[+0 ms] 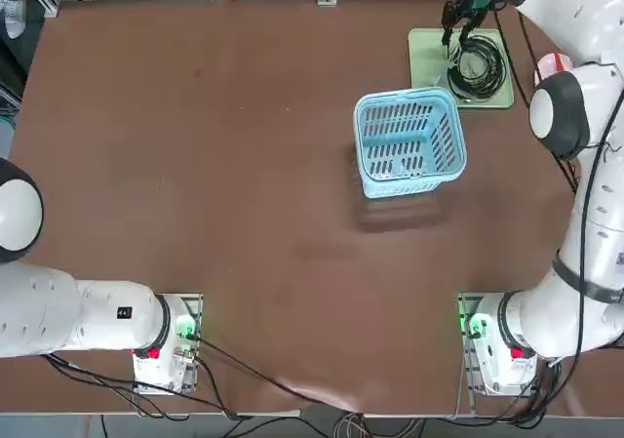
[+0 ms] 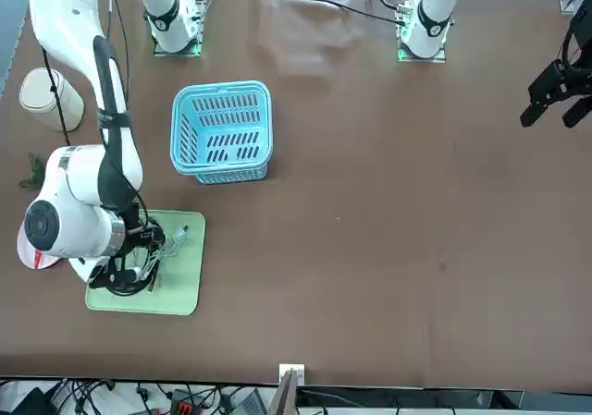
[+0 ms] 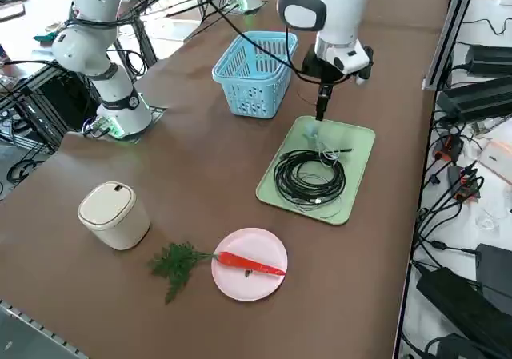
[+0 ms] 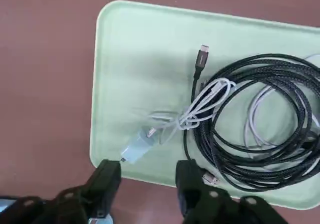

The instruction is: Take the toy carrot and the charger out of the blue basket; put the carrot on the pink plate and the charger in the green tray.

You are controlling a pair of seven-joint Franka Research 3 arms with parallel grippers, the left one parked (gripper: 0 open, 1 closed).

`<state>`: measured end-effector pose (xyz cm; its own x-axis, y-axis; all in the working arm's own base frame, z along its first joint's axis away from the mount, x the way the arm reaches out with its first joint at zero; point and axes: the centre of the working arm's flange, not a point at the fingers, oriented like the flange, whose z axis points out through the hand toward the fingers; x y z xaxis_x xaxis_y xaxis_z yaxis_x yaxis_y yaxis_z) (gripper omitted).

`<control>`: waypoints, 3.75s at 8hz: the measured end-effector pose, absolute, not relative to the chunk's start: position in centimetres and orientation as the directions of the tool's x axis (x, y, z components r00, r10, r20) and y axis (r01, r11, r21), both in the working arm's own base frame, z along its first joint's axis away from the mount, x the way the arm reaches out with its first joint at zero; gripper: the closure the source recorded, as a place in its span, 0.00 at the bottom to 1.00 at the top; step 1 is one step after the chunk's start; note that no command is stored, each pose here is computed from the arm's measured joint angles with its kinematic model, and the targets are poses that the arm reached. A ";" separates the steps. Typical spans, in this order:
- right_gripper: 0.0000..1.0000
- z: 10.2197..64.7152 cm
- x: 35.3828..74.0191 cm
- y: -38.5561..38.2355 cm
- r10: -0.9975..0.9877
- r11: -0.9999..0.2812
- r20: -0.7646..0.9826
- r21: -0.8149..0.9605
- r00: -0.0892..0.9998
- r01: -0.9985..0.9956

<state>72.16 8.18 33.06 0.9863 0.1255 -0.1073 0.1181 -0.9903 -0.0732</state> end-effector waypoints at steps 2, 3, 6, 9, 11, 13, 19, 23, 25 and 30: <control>0.13 34.2 72.6 8.4 0.130 -0.990 -0.082 -0.072 0.988 0.124; 0.00 35.7 72.9 8.4 0.130 -0.989 -0.055 -0.071 0.990 0.126; 0.00 45.8 71.9 6.4 0.075 -0.995 0.022 -0.071 0.997 0.076; 0.00 59.9 64.2 0.2 -0.014 -0.996 -0.045 -0.086 0.999 -0.018; 0.00 65.1 59.5 -2.6 -0.043 -0.998 -0.072 -0.050 0.996 -0.046; 0.00 65.0 58.5 -2.6 -0.042 -0.999 -0.108 -0.029 0.993 -0.045; 0.00 54.9 61.3 1.8 -0.027 -1.000 -0.154 0.017 0.988 -0.024; 0.00 54.9 60.9 1.3 -0.061 -0.998 -0.153 0.021 0.986 -0.058; 0.00 54.9 60.9 1.2 -0.063 -0.998 -0.154 0.021 0.986 -0.060; 0.00 55.0 60.8 0.9 -0.069 -0.998 -0.154 0.021 0.986 -0.067</control>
